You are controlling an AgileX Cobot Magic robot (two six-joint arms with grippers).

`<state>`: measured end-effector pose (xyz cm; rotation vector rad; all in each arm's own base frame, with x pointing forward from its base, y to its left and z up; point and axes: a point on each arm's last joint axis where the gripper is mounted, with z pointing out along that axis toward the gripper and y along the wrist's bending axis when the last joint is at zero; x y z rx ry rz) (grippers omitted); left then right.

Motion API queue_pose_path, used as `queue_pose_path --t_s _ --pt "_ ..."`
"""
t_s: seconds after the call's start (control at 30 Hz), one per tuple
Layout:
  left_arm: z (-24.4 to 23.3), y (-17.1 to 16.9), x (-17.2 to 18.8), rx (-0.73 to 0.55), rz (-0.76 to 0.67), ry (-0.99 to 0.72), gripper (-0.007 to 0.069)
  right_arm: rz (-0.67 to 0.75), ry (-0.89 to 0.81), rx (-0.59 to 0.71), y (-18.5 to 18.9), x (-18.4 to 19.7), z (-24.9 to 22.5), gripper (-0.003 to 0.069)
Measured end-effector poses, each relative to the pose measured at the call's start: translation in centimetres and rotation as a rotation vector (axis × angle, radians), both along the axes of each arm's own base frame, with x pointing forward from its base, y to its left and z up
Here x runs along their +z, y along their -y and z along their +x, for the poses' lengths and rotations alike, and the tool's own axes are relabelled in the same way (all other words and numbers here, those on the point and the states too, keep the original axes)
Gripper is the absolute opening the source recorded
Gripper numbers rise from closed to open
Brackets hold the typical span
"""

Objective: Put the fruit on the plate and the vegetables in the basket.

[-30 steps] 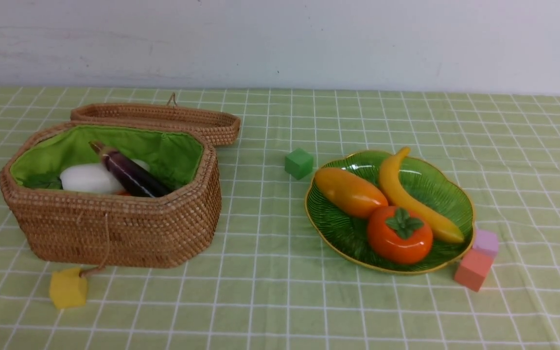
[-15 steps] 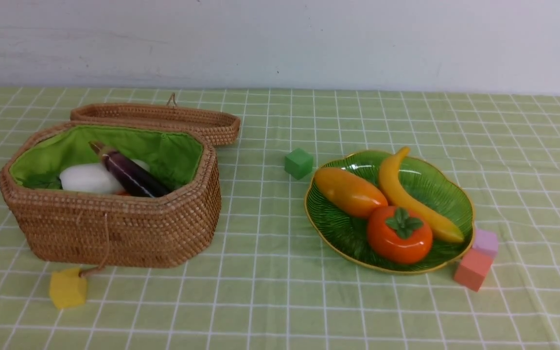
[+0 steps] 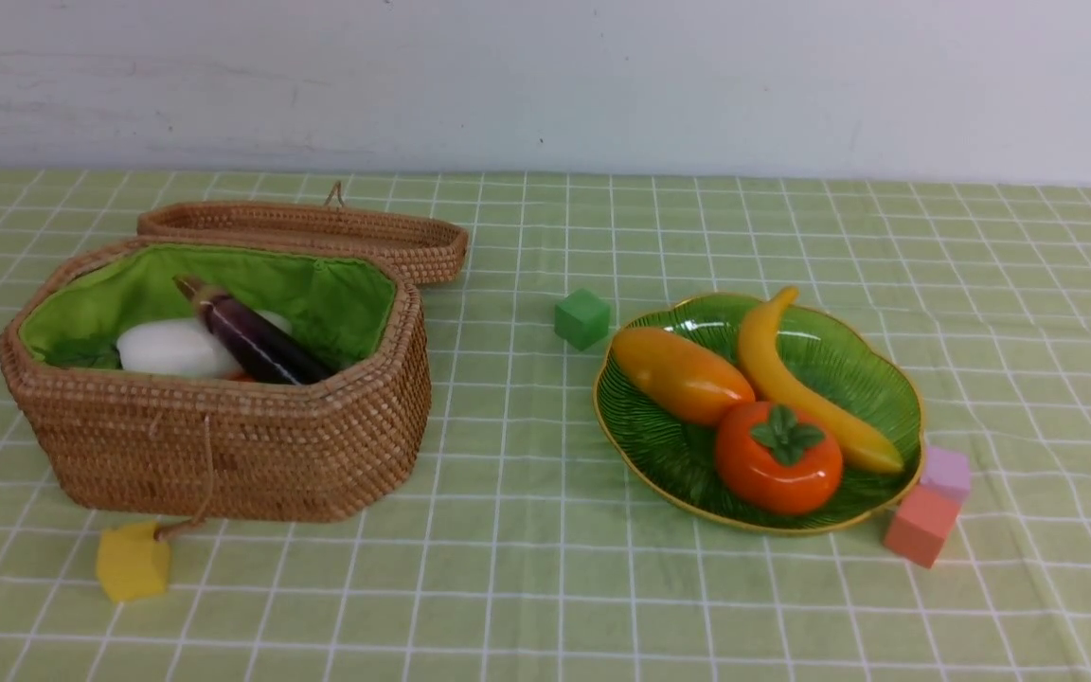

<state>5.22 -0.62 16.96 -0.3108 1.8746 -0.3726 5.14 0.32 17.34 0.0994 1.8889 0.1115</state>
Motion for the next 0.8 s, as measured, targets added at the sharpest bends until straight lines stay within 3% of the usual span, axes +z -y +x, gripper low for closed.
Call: queue_pose_path --t_s 0.8 --pt "0.00 0.00 0.00 0.000 0.001 0.000 -0.0013 0.000 0.000 0.000 0.00 0.00 0.00 0.0041"
